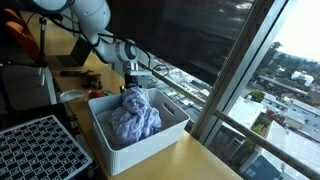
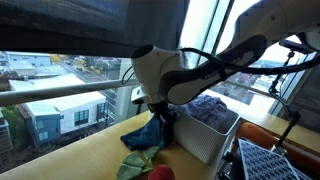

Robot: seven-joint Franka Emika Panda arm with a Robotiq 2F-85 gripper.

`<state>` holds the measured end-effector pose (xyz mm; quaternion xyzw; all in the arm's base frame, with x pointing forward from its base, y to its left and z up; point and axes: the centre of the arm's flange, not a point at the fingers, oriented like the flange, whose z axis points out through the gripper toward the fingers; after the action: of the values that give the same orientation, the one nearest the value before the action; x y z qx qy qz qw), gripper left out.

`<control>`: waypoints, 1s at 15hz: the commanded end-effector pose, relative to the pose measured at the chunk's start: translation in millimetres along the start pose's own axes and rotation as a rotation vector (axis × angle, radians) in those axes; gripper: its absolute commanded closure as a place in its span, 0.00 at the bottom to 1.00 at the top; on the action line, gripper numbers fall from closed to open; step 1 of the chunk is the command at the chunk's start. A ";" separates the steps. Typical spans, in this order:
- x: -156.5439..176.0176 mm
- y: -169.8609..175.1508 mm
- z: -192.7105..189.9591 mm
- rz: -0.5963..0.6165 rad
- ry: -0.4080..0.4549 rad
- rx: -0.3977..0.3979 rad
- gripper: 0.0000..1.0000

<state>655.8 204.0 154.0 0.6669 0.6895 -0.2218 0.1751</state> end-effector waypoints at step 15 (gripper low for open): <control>-114.1 -46.7 -165.8 0.424 0.122 -0.065 0.98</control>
<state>660.6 210.4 295.5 0.7652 0.5972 -0.1411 0.1949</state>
